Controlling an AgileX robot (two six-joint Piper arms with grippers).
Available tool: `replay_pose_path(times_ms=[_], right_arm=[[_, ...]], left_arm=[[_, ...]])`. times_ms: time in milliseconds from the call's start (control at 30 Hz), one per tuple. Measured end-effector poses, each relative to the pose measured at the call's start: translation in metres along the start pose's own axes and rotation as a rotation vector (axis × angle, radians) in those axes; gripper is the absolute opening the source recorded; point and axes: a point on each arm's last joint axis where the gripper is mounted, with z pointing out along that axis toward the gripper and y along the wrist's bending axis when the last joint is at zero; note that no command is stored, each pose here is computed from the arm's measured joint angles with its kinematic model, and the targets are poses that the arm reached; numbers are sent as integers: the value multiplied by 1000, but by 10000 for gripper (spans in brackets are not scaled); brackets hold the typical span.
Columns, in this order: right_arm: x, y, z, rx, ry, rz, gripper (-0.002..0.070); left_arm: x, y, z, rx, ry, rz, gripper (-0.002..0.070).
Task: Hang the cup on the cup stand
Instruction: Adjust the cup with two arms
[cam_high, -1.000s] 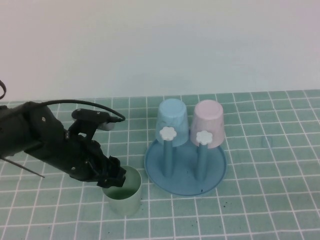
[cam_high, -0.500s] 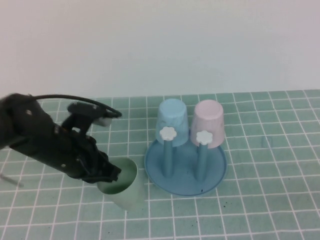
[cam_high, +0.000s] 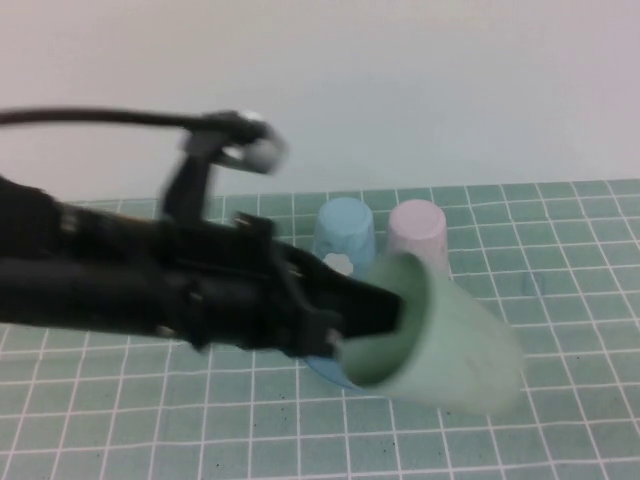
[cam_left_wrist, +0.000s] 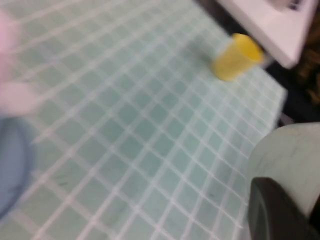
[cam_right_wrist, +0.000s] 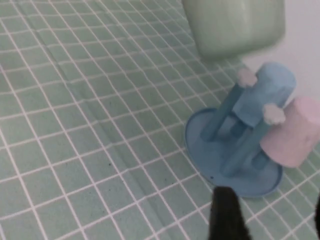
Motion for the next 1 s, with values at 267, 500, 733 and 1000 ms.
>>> replay_pose_path(times_ms=[267,500,733,1000], right_arm=[[-43,-20,-7,-38,-17,-64,616],[-42,-33,13,-126,81,-46,648],[-41,-44,29,-142,98,-44,689],[-41,-50,45,-195,90,10,692]], left_arm=[[16,-30,54,58,43,36,1],[15,-33,75,82,51,2,1],[16,-31,81,87,63,-3,1],[13,-30,81,82,30,-20,1]])
